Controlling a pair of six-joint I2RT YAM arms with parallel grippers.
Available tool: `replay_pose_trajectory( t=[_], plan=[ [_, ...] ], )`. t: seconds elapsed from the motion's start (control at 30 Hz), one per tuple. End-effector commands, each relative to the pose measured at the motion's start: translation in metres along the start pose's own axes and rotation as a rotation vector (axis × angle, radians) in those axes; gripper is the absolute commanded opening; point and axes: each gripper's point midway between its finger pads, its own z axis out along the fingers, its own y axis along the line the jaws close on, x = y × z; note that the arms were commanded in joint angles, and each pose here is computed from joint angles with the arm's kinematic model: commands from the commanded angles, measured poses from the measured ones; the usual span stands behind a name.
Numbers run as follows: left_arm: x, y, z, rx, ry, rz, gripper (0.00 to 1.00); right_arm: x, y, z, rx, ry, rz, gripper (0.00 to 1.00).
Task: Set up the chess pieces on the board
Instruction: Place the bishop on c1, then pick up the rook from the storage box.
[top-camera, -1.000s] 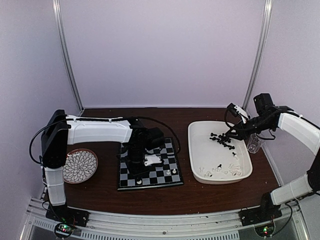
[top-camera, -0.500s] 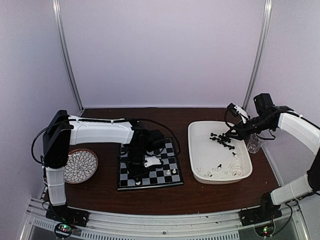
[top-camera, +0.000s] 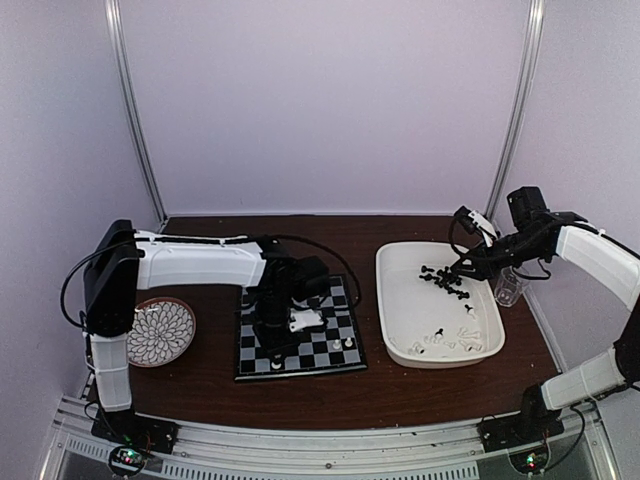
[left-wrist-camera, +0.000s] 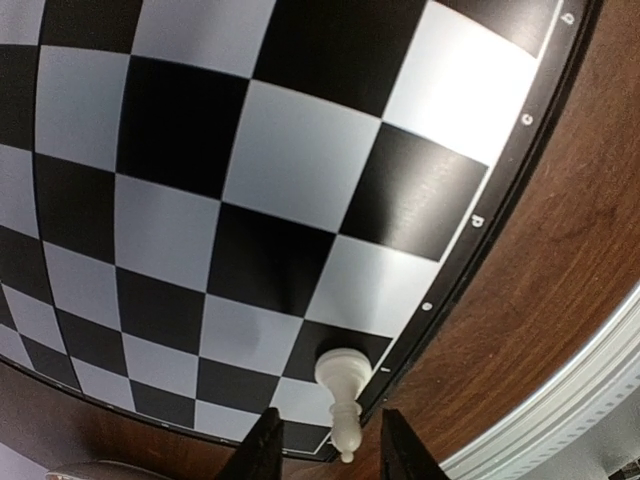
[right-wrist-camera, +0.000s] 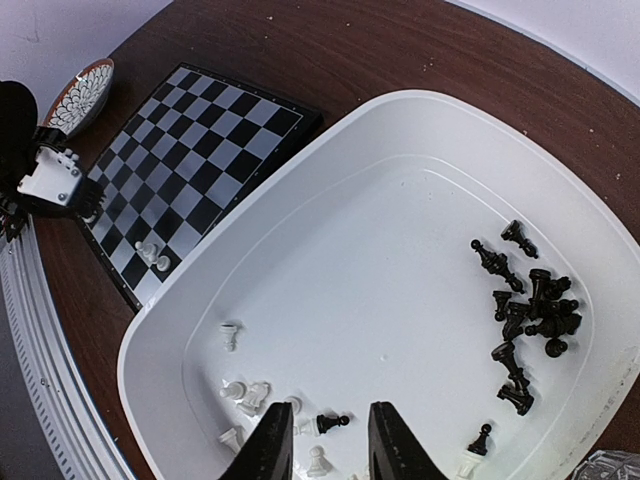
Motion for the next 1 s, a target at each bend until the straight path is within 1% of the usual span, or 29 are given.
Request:
replay_pose_trajectory(
  t=[0.0, 0.1, 0.17, 0.23, 0.27, 0.33, 0.4, 0.47, 0.57, 0.67, 0.8, 0.87, 0.97],
  plan=[
    [-0.015, -0.006, -0.048, 0.015, -0.166, -0.001, 0.36, 0.003, 0.0, 0.0, 0.001, 0.001, 0.007, 0.29],
    [-0.016, 0.004, -0.083, -0.017, -0.274, -0.023, 0.39, 0.004, 0.0, 0.0, 0.001, 0.002, 0.005, 0.29],
    [-0.02, 0.013, -0.11, -0.032, -0.373, -0.057, 0.4, 0.004, -0.001, 0.0, 0.004, 0.003, 0.002, 0.29],
    [-0.025, 0.021, -0.139, -0.054, -0.5, -0.086, 0.41, 0.004, -0.002, -0.002, 0.015, 0.009, -0.007, 0.29],
    [-0.028, 0.028, -0.152, -0.095, -0.561, -0.102, 0.41, 0.005, -0.003, -0.003, 0.023, 0.017, -0.011, 0.29],
    [-0.041, 0.032, -0.18, -0.116, -0.723, -0.122, 0.42, 0.006, -0.004, -0.006, 0.041, 0.034, -0.034, 0.3],
    [-0.05, 0.03, -0.204, -0.103, -0.868, -0.139, 0.42, 0.01, -0.006, -0.009, 0.058, 0.064, -0.059, 0.3],
    [-0.061, 0.029, -0.209, -0.072, -0.981, -0.182, 0.44, 0.016, -0.008, -0.012, 0.076, 0.11, -0.088, 0.32],
    [-0.084, 0.017, -0.217, 0.053, -1.17, -0.195, 0.49, 0.03, -0.017, -0.012, 0.111, 0.209, -0.119, 0.34],
    [-0.102, 0.02, -0.214, 0.098, -1.228, -0.253, 0.5, 0.05, -0.027, -0.01, 0.135, 0.348, -0.113, 0.34],
    [-0.12, 0.013, -0.207, 0.159, -1.207, -0.239, 0.5, 0.08, -0.042, -0.004, 0.189, 0.548, -0.13, 0.32],
    [-0.124, 0.01, -0.201, 0.179, -1.191, -0.225, 0.5, 0.089, -0.048, 0.0, 0.217, 0.61, -0.144, 0.31],
    [-0.125, 0.003, -0.198, 0.207, -1.199, -0.189, 0.49, 0.094, -0.052, 0.005, 0.235, 0.654, -0.164, 0.31]
  ],
)
